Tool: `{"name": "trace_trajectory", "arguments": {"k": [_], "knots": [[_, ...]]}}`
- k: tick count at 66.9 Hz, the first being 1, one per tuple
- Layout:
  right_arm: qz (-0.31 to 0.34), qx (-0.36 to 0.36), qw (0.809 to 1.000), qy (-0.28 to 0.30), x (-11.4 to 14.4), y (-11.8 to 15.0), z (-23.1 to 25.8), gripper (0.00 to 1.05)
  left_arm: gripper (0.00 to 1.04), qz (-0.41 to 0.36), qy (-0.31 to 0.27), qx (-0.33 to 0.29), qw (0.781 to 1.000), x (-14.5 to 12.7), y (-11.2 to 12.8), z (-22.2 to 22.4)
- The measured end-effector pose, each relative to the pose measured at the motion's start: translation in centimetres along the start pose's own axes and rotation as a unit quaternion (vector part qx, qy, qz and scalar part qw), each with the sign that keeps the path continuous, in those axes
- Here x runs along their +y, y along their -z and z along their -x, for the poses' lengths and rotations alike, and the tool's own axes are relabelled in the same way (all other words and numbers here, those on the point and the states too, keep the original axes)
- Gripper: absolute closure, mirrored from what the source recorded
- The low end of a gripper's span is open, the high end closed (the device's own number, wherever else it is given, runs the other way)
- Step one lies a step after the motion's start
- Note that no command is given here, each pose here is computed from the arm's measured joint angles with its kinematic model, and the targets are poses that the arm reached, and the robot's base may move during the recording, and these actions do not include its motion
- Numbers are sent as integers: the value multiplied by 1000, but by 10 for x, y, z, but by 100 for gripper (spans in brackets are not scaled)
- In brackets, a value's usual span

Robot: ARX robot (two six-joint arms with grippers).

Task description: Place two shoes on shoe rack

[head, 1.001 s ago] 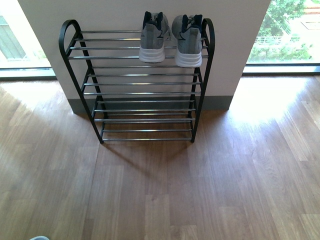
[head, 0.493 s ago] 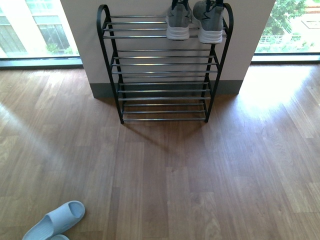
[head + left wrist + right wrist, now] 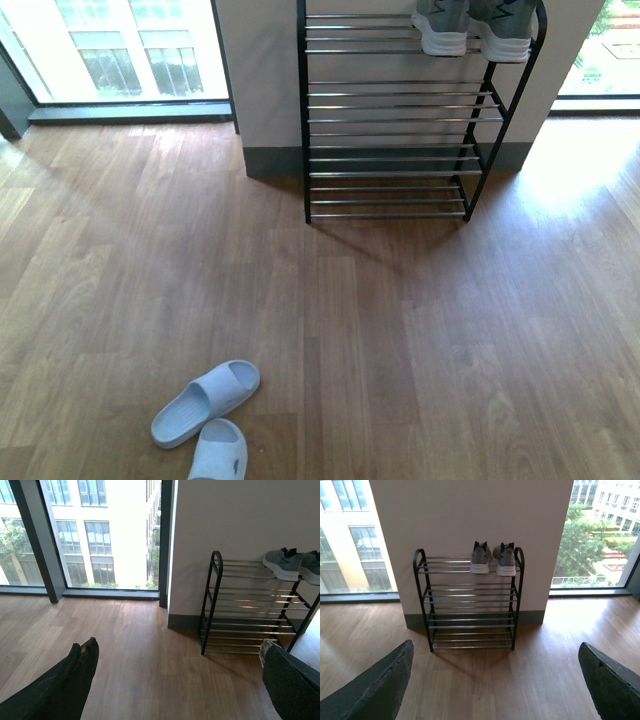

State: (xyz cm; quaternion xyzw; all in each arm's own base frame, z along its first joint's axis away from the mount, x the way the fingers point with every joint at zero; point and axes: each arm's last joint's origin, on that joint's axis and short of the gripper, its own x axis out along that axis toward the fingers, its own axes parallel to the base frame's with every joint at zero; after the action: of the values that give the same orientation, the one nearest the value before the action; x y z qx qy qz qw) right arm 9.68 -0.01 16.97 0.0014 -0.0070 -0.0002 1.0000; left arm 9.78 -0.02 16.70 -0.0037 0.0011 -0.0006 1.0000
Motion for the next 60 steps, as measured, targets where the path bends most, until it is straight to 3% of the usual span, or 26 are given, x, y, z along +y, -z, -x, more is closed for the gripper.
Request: {"name": "trace_trajectory", "arguments": {"k": [60], "knots": [[0, -1, 1000, 1, 0, 0, 0, 9, 9, 0, 0, 0, 1000, 0, 0, 0]]}}
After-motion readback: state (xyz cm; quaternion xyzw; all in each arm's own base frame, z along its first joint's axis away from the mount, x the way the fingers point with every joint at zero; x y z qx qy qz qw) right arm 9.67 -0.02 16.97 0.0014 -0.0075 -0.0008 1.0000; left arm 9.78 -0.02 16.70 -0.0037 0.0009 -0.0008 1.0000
